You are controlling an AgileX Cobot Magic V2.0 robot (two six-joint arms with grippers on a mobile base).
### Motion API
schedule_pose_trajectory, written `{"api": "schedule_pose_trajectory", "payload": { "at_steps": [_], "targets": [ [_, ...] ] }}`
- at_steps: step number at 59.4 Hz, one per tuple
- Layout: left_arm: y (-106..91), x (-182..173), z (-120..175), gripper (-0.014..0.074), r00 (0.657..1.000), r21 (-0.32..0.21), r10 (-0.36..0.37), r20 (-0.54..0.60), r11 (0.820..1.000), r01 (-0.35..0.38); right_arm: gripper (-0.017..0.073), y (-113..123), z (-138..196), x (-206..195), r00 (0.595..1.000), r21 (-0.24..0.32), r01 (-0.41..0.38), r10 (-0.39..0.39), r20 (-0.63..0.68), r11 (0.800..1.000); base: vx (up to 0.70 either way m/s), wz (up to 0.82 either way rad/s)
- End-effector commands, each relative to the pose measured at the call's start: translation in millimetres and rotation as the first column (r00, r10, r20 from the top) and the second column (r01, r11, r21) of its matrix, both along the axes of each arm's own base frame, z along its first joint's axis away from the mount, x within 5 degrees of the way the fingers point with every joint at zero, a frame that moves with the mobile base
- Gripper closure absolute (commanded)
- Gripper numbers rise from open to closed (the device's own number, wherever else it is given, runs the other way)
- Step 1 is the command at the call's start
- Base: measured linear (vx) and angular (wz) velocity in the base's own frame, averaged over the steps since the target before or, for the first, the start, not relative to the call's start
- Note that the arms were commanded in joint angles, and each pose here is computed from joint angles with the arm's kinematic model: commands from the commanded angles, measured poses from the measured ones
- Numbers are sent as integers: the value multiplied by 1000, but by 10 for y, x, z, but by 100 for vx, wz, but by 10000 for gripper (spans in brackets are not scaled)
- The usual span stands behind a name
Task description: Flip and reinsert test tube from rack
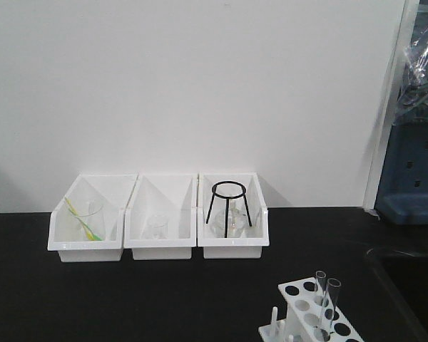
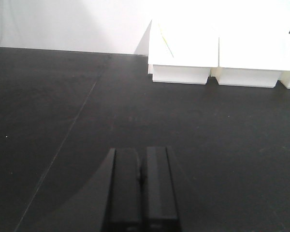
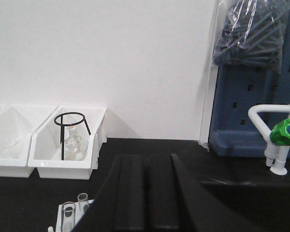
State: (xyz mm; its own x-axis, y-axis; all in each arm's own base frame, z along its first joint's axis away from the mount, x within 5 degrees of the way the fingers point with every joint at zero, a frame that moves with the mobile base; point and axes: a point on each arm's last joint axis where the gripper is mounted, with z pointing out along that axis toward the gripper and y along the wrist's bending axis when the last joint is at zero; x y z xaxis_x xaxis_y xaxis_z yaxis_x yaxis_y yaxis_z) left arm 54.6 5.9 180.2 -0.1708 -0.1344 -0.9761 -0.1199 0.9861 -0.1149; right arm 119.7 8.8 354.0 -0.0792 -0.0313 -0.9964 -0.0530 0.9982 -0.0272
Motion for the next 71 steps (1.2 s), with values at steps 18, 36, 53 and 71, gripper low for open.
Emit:
{"api": "schedule_pose_trajectory", "payload": {
  "at_steps": [18, 36, 53, 71],
  "targets": [
    [-8, 5, 70, 600, 996, 3, -11, 88, 1000, 11, 568, -8, 220, -152, 991, 0, -16, 16, 135, 1000, 0, 0],
    [-8, 5, 70, 600, 996, 3, -11, 88, 1000, 11, 568, -8, 220, -152, 991, 0, -16, 16, 135, 1000, 0, 0],
    [-8, 5, 70, 600, 996, 3, -11, 88, 1000, 11, 568, 21, 163, -170, 992, 19, -51, 49, 112, 999, 0, 0],
    [-8, 5, 70, 600, 996, 3, -11, 88, 1000, 11, 568, -21, -720, -492, 989, -47, -42, 48, 138, 998, 0, 0]
  ]
}}
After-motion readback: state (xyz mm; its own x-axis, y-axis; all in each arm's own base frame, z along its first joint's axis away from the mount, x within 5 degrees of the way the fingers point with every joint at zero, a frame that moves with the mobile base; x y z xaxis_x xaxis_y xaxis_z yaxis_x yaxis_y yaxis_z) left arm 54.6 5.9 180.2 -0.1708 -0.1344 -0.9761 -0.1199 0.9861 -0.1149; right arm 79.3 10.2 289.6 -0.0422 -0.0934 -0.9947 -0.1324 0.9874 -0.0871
